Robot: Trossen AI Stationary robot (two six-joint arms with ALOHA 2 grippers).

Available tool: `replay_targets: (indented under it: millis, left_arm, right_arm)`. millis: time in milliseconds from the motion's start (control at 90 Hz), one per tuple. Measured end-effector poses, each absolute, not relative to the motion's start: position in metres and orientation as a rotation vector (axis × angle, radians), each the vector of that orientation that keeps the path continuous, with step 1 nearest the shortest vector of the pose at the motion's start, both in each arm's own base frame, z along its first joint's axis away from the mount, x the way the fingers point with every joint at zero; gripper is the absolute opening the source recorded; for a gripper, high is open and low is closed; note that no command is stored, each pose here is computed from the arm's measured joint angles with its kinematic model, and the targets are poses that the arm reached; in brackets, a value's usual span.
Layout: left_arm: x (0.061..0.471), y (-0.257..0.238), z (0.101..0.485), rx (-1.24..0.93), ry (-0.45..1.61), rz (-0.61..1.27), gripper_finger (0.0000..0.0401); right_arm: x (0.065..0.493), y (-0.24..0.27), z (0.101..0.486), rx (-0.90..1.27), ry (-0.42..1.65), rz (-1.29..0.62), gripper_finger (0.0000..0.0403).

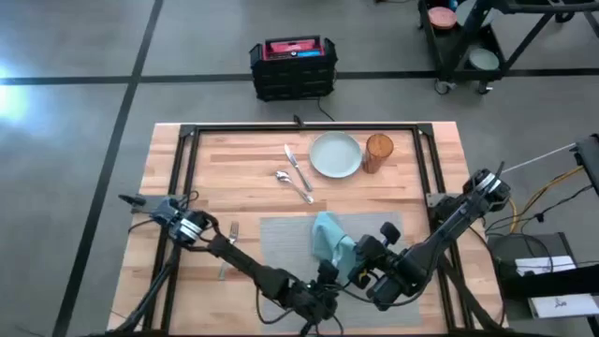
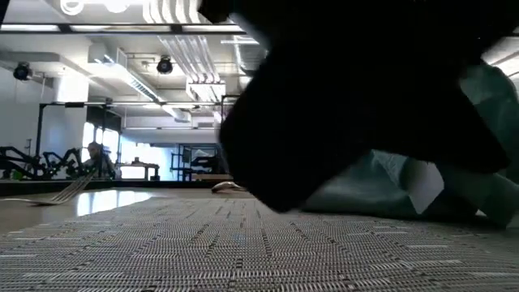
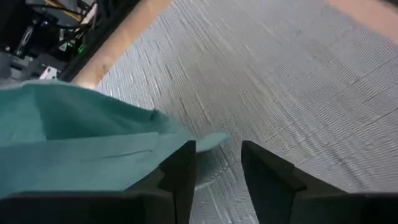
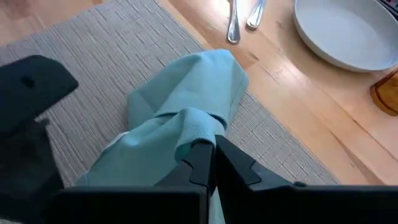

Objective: Set table place
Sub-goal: Fold the blue napkin on the gray placemat

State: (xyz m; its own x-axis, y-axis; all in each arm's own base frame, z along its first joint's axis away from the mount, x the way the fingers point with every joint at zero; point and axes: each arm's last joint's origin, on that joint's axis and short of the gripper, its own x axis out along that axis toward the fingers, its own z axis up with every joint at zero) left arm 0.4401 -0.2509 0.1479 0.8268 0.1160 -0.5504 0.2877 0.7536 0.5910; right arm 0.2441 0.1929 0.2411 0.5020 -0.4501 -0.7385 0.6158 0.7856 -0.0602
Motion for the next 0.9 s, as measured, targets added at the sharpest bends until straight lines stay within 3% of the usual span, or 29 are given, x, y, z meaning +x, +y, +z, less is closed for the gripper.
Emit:
replay_targets:
  millis: [389,556,900]
  left_arm:
    - [0.455,-0.237,0.134,0.905,0.579,-0.104,0.0113]
    - [0.461,-0.237,0.141,0.874,0.499,-0.079,0.0113]
    - [0.464,-0.229,0.132,0.880,0.539,-0.108,0.0113]
  right_arm:
    - [0.245,0.193,0.241,0.214,0.813,-0.646,0.0000]
    - [0.245,0.193,0.241,0.218,0.807,-0.645,0.0000]
    - [0.246,0.194,0.241,0.210,0.805,-0.627,0.0000]
